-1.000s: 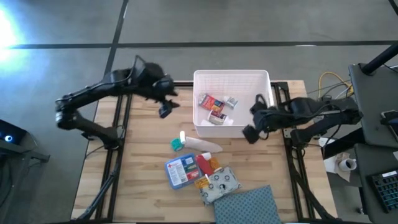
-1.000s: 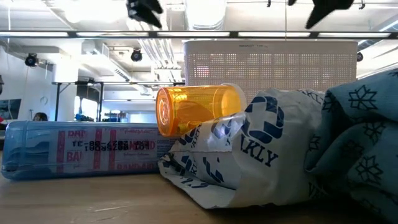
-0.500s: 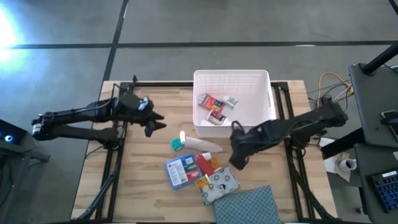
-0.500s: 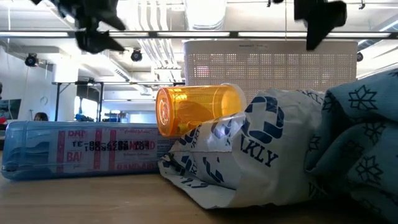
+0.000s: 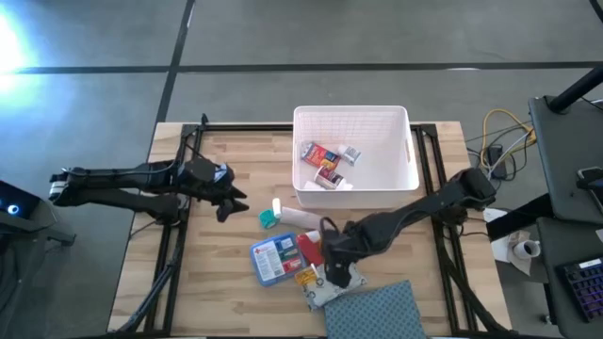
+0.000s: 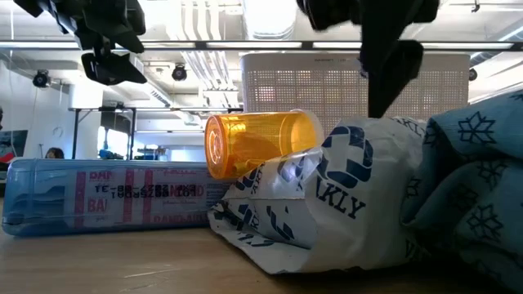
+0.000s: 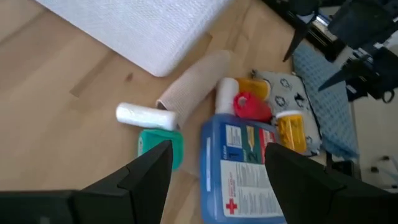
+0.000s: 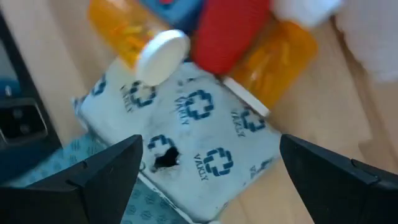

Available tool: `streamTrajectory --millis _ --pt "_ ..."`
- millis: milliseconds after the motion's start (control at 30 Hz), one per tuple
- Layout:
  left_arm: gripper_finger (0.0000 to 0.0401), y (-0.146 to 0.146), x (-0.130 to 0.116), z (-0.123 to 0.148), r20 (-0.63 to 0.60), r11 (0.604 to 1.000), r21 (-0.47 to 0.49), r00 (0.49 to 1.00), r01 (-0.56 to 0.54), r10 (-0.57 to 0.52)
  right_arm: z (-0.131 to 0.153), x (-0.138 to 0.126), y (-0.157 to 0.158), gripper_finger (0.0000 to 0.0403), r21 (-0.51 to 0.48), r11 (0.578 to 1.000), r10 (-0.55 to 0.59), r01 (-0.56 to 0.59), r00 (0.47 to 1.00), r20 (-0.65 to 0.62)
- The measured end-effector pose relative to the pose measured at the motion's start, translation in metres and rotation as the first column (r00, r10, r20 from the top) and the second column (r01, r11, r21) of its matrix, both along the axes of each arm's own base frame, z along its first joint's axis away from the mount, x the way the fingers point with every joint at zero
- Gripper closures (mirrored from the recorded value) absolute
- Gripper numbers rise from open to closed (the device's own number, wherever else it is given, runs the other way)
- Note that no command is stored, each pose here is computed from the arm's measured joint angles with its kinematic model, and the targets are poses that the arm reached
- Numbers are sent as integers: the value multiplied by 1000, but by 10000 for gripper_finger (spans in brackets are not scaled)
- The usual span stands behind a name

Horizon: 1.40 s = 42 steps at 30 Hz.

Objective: Pick & place medical supplies in basket/bin
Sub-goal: Put the orange pill bottle into the white bin

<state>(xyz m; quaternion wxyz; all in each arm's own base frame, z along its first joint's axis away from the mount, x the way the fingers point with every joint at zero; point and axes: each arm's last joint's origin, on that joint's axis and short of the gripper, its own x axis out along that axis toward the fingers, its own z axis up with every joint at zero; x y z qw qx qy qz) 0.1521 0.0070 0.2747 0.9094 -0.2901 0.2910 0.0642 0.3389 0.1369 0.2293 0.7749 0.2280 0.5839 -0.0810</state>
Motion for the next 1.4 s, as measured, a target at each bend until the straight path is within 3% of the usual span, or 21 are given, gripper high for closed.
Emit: streamTrajectory --millis 133,267,367,500,800,933,1133,1400 --pt "166 -4 0 0 -1 1000 0 1000 24 -24 -6 3 13 35 -96 963 256 -253 966 22" --pt "166 -4 0 -1 -5 1000 0 1000 28 -28 -8 12 25 35 -203 831 542 -518 836 88" --pt "166 -4 0 -4 -15 1000 -1 999 28 -28 -10 25 34 35 -266 762 641 -591 747 176" --pt "166 -4 -1 -10 -34 1000 -2 999 29 -29 -26 41 39 35 -307 718 690 -625 698 192" --pt "166 -4 -2 -17 -66 1000 -2 997 30 -30 -42 63 34 37 -279 777 620 -565 764 180" --pt "166 -4 -3 -18 -79 999 4 996 36 -35 -42 65 30 63 -272 798 592 -538 785 184" --pt "166 -5 -5 -20 -100 999 9 994 42 -40 -54 67 30 116 -232 798 595 -556 786 165" --pt "166 -5 -5 -21 -107 999 10 993 43 -42 -59 69 31 150 -221 795 599 -565 789 138"
